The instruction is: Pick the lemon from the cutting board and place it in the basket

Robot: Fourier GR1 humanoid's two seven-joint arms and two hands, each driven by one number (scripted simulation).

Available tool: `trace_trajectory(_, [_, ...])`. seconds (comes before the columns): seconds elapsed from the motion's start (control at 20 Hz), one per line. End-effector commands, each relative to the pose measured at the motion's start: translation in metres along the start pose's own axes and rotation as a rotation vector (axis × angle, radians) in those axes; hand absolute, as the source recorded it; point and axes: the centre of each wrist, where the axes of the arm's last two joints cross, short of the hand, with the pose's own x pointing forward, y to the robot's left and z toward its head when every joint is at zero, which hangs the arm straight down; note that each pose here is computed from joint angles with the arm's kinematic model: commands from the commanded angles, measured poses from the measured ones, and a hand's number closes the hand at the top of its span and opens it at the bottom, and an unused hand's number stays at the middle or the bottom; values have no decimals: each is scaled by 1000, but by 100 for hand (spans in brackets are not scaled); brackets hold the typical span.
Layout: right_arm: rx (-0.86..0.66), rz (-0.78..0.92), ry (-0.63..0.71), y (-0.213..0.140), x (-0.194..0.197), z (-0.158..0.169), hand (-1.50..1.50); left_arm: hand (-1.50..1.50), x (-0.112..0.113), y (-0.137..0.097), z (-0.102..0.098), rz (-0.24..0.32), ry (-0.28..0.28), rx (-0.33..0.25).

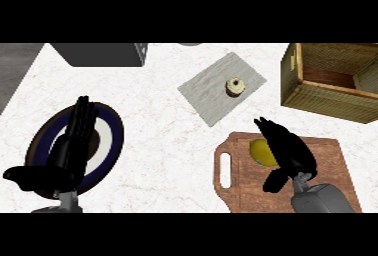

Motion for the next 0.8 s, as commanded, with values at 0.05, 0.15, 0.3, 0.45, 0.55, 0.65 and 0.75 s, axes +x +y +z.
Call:
trace_trajectory(0.05, [-4,-6,4,11,-1,0,-150,0,-19,3,2,12,-10,-9])
trace_trajectory(0.15, [-6,-20,-2,9,-1,-12,-150,0,8,-8,-2,1,0,-16])
trace_trajectory(0.3, [7,-17,22,17,-15,-14,-150,0,1,14,11,17,-4,10])
trace_trajectory(0.45, [38,1,-6,16,-13,-27,150,0,0,-7,-6,18,8,4])
trace_trajectory(0.55, [85,38,-29,24,9,0,150,0,-12,-15,3,-7,-7,-1])
trace_trajectory(0.65, [74,144,-74,25,-23,-14,150,0,11,-17,8,-2,-12,7])
trace_trajectory(0.75, [70,129,-87,25,-6,-5,150,0,12,8,-22,-5,15,5])
